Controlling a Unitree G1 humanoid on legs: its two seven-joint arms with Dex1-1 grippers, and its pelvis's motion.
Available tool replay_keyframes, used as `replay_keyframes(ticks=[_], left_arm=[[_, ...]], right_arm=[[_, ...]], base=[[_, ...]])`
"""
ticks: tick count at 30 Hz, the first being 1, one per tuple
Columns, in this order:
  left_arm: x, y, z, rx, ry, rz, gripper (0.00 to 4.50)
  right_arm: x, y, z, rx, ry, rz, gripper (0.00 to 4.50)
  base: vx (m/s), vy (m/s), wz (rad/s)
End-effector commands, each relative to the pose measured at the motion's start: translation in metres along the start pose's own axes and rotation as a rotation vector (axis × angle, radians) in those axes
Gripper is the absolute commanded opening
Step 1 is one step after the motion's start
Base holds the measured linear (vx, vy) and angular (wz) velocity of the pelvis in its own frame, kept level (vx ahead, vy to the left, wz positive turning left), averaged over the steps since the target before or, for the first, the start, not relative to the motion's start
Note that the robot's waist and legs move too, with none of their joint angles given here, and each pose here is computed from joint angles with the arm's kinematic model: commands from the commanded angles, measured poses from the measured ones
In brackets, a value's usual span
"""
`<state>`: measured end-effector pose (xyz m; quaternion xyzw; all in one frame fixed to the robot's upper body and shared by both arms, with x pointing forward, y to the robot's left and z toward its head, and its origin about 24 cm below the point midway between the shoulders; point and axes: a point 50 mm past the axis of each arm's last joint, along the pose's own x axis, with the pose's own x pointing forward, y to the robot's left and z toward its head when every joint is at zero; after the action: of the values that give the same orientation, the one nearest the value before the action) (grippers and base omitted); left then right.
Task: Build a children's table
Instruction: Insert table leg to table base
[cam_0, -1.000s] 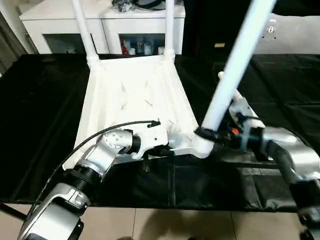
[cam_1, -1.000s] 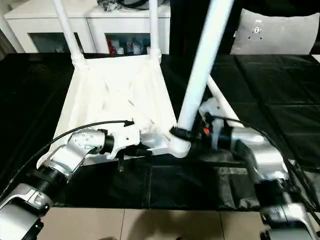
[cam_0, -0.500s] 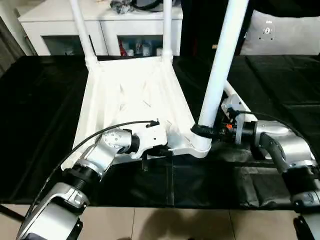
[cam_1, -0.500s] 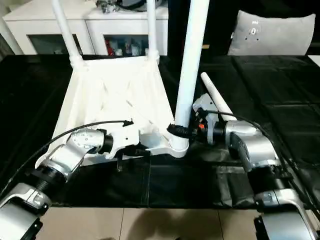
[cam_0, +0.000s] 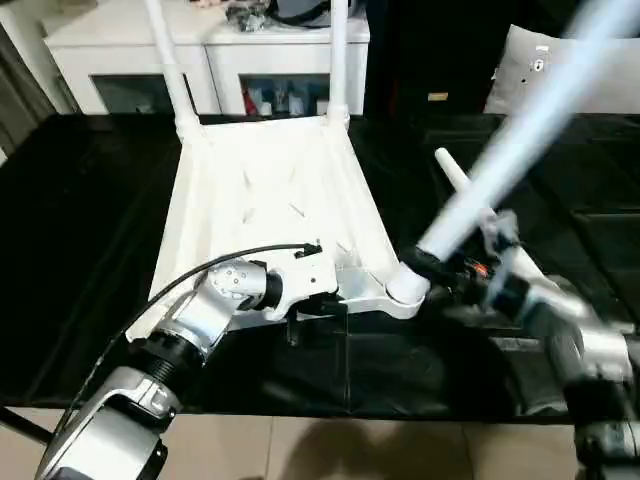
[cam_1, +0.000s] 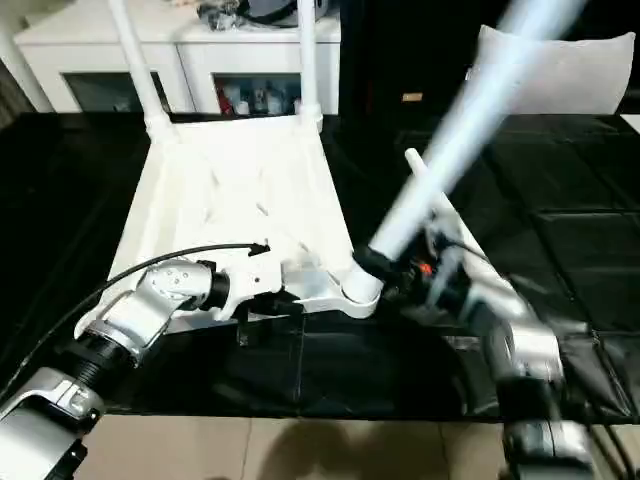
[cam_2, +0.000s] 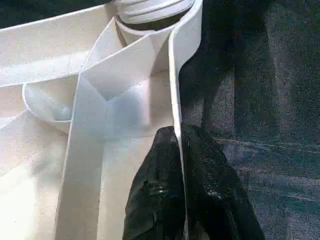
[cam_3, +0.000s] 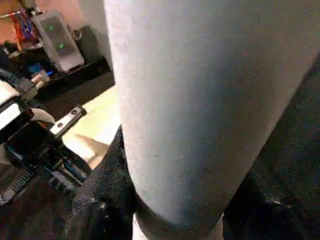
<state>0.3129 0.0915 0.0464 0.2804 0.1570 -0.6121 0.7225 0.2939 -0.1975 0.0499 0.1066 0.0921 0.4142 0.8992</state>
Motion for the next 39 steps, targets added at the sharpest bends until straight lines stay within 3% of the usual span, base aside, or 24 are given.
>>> replay_keyframes(ticks=[1,2,9,14,21,33,37,39], left_arm=[[-0.002,-0.004,-0.012,0.001,0.073,-0.032,0.00],[-0.001,-0.004,-0.011,0.007,0.077,-0.040,0.00],[0.000,-0.002,-0.009,0.038,0.094,-0.064,0.00],[-0.003,0.003,-0.009,0.064,0.114,-0.082,0.00],[-0.008,0.009,-0.010,0.087,0.137,-0.077,0.00],[-0.010,0.012,-0.013,0.073,0.137,-0.072,0.00],[-0.007,0.008,-0.014,0.007,0.097,-0.063,0.00],[-0.003,0.002,-0.014,-0.078,0.061,-0.030,0.00]], right_arm=[[-0.013,-0.004,-0.032,-0.084,0.240,-0.086,1.88],[-0.013,-0.006,-0.033,-0.126,0.279,-0.095,1.88],[-0.004,-0.005,-0.029,-0.187,0.351,-0.037,1.88],[0.001,-0.003,-0.035,-0.228,0.503,0.073,1.88],[0.015,0.002,-0.032,-0.236,0.526,0.147,1.87],[0.014,0.008,-0.040,-0.201,0.514,0.160,1.87],[0.018,0.009,-0.045,-0.145,0.479,0.068,1.87],[0.023,0.014,-0.049,-0.083,0.447,-0.028,1.87]], base=[[0.000,0.000,0.00],[0.000,0.000,0.00],[0.000,0.000,0.00],[0.000,0.000,0.00],[0.000,0.000,0.00],[0.000,0.000,0.00],[0.000,0.000,0.00],[0.000,0.000,0.00]])
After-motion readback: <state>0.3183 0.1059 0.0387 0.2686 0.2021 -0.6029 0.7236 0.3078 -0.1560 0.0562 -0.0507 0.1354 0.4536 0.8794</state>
